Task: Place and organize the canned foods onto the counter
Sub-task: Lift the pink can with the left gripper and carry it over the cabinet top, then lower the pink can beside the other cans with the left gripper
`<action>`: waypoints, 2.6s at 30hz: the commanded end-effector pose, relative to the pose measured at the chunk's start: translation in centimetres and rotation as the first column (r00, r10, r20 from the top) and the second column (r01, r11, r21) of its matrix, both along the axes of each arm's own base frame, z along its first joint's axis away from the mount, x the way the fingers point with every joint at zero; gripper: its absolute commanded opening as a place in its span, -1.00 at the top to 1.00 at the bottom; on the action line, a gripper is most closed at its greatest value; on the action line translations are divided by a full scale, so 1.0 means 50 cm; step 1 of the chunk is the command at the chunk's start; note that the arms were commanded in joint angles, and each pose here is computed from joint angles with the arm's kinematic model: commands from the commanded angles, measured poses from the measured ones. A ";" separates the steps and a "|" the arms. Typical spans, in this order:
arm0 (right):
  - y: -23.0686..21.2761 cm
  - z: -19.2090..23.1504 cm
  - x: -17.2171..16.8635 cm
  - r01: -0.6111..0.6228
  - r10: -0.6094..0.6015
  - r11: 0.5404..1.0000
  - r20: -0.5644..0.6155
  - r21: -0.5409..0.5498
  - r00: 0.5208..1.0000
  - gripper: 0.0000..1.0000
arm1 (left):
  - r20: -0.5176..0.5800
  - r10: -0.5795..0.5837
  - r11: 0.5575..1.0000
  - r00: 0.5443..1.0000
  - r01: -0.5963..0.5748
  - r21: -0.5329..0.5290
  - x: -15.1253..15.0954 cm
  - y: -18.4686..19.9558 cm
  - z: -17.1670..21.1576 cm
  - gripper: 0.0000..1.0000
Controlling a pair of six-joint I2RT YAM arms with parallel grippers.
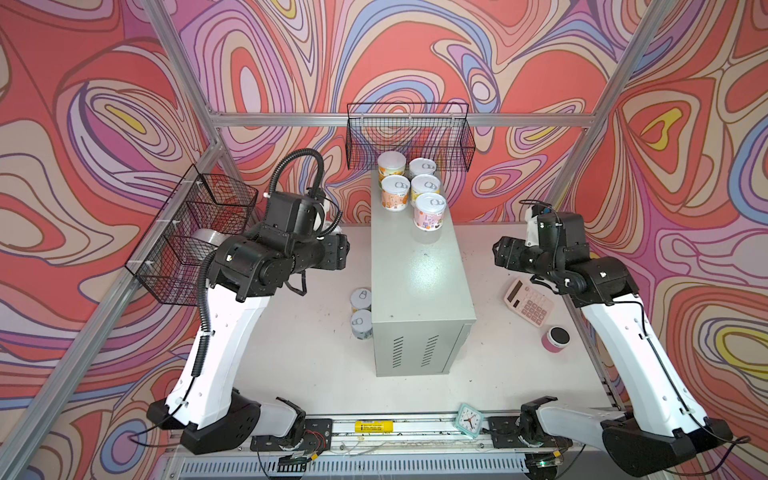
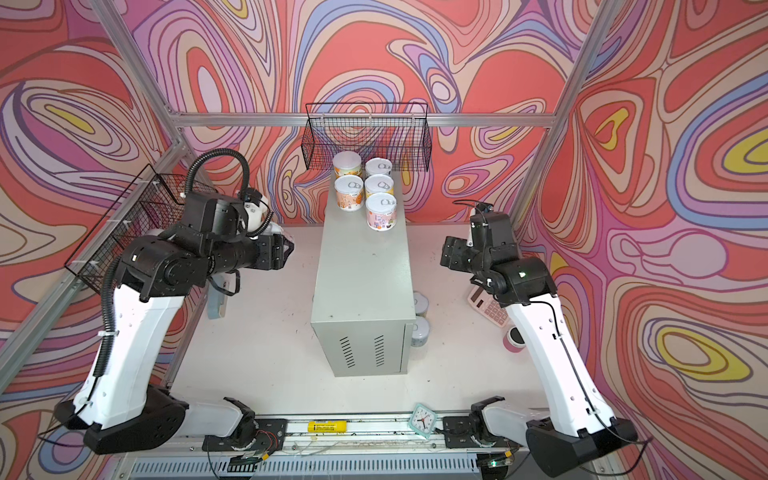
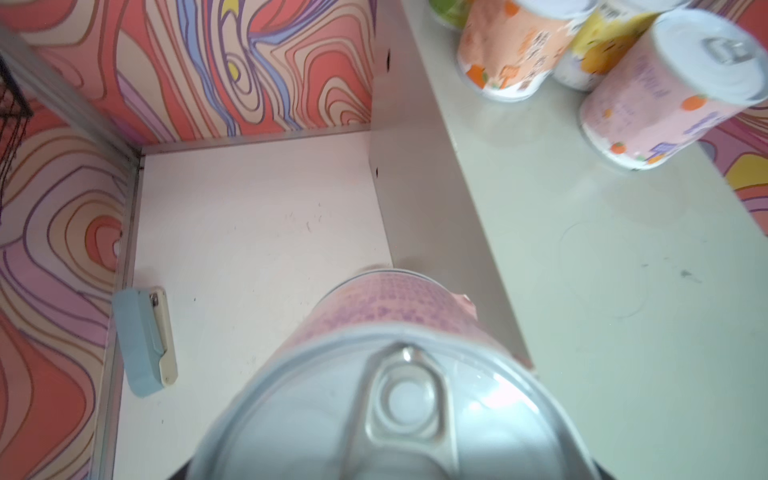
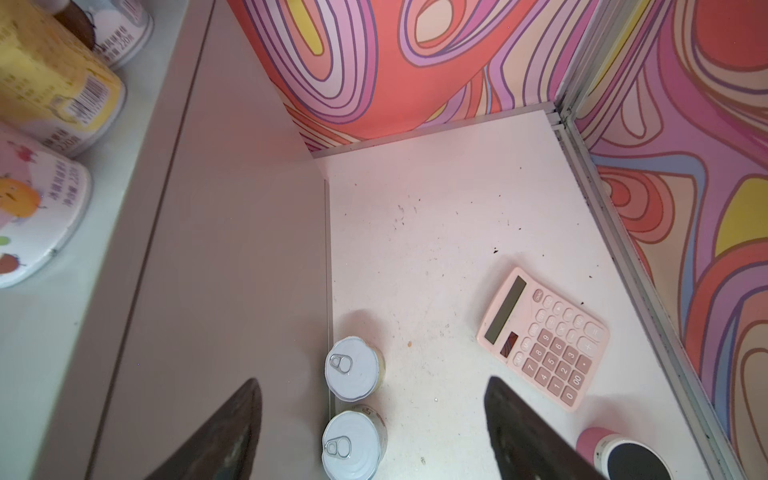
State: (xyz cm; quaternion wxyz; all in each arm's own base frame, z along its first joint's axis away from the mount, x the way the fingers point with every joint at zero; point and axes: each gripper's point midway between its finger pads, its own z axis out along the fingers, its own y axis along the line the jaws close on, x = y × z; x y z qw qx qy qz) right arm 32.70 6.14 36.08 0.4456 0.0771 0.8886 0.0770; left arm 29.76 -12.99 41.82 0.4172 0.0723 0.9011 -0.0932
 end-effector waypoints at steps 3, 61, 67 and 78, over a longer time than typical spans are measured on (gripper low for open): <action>-0.007 0.041 -0.015 0.005 -0.006 1.000 0.049 0.016 0.999 -0.72 | 0.031 -0.079 0.995 0.996 0.077 0.061 0.029 -0.065 0.029 1.00; 0.021 0.109 -0.018 -0.065 0.055 0.995 0.119 0.080 0.991 -0.66 | 0.086 -0.289 0.955 0.954 0.293 -0.046 0.054 -0.208 0.030 -0.96; 0.027 0.112 -0.013 -0.080 0.070 0.993 0.124 0.082 0.990 -0.66 | 0.113 -0.290 0.952 0.950 0.298 -0.071 0.058 -0.210 -0.002 -0.66; 0.028 0.115 -0.017 -0.088 0.076 0.993 0.136 0.084 0.988 -0.66 | 0.111 -0.232 0.966 0.966 0.243 -0.092 0.118 -0.216 -0.048 -0.36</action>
